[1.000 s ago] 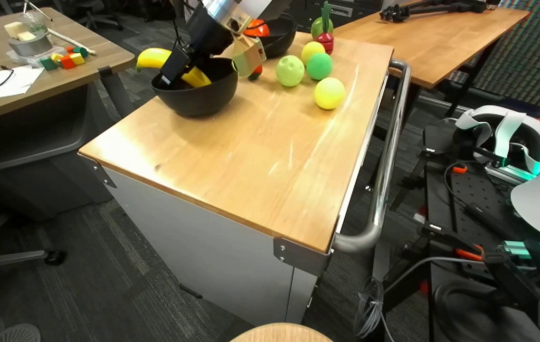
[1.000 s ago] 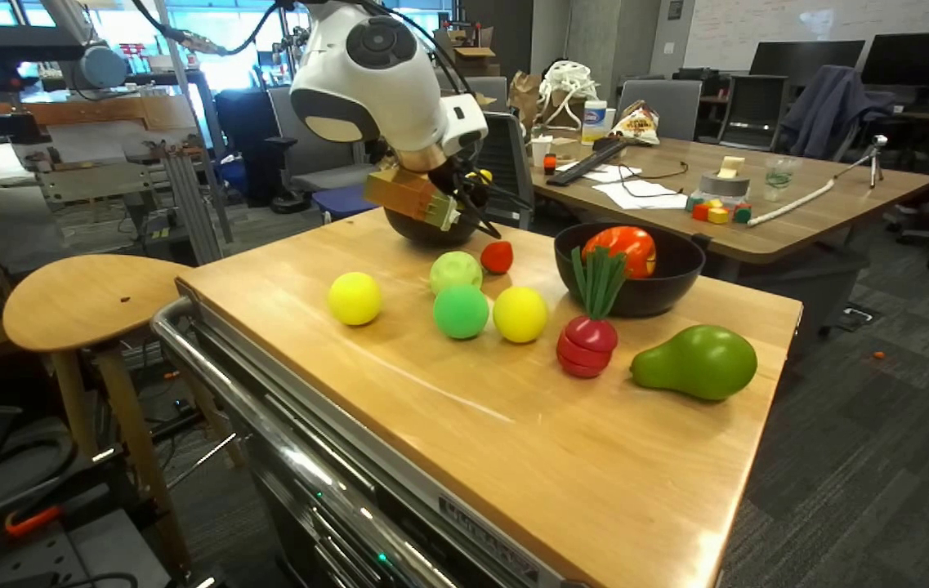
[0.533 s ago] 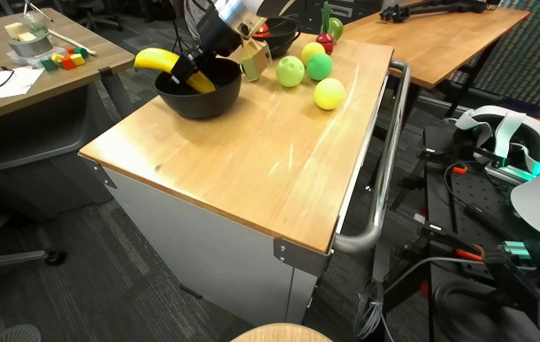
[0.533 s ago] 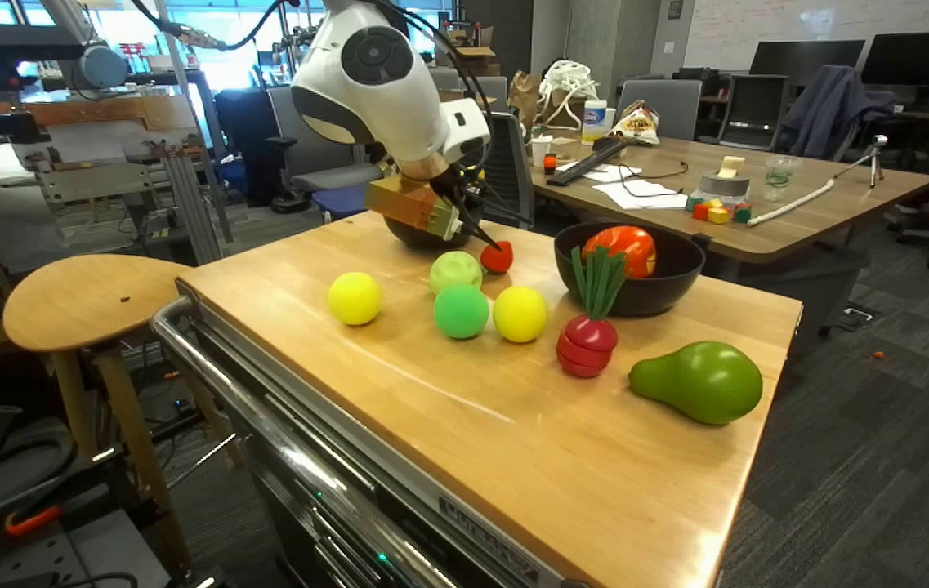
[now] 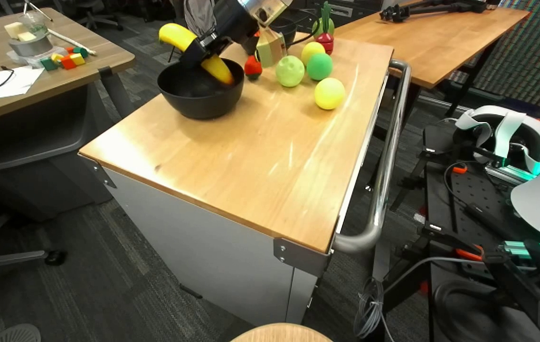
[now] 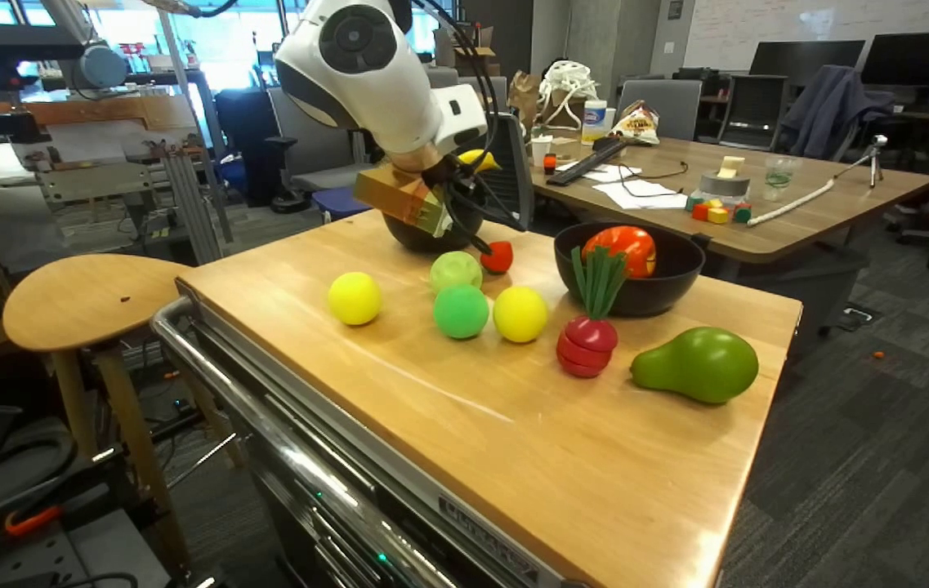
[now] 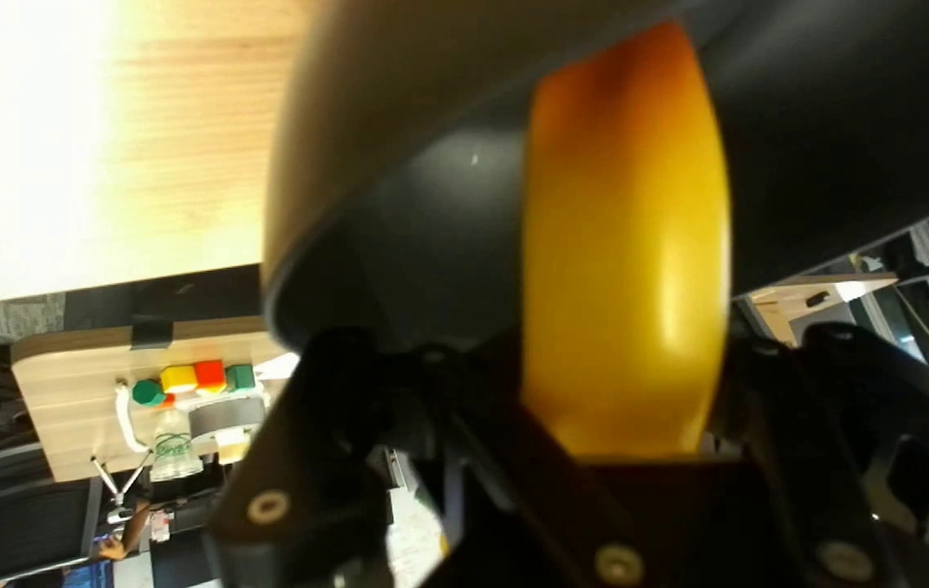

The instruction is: Pick up the fruit toys from the table and put them in the two black bowls.

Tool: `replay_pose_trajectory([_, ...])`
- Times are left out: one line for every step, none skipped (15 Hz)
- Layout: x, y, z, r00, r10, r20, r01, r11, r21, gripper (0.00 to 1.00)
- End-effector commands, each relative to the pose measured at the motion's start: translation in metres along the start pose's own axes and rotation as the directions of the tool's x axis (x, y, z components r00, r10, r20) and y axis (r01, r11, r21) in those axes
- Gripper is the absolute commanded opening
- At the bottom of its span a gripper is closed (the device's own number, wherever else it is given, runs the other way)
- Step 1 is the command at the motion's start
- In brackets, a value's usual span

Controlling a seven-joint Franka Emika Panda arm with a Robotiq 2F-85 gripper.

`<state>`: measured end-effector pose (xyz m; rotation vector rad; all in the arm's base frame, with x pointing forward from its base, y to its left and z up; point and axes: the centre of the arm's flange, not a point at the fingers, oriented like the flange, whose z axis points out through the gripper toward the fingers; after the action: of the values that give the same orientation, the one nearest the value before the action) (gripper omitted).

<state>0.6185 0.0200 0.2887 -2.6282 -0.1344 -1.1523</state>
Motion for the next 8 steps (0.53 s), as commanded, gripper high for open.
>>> replay_pose_trajectory([0.000, -0.008, -0.041, 0.998, 0.001, -0.064, 0.002, 0.999, 0.042, 0.01])
replay_pose_trajectory([0.001, -0.012, -0.047, 0.997, 0.005, -0.072, -0.001, 0.999, 0.050, 0.00])
replay_pose_trajectory([0.001, -0.014, -0.053, 0.997, 0.011, -0.073, -0.007, 0.998, 0.057, 0.00])
replay_pose_trajectory([0.000, -0.017, -0.056, 0.998, 0.015, -0.069, -0.010, 0.998, 0.066, 0.00])
replay_pose_trajectory([-0.001, -0.020, -0.059, 0.998, 0.012, -0.068, -0.007, 0.997, 0.075, 0.00])
replay_pose_trajectory([-0.003, -0.022, -0.061, 0.998, 0.011, -0.063, -0.006, 0.997, 0.079, 0.00])
replay_pose_trajectory([-0.005, -0.025, -0.063, 0.998, 0.012, -0.059, -0.007, 0.997, 0.083, 0.00])
replay_pose_trajectory([-0.007, -0.028, -0.064, 0.998, 0.012, -0.056, -0.007, 0.996, 0.090, 0.00])
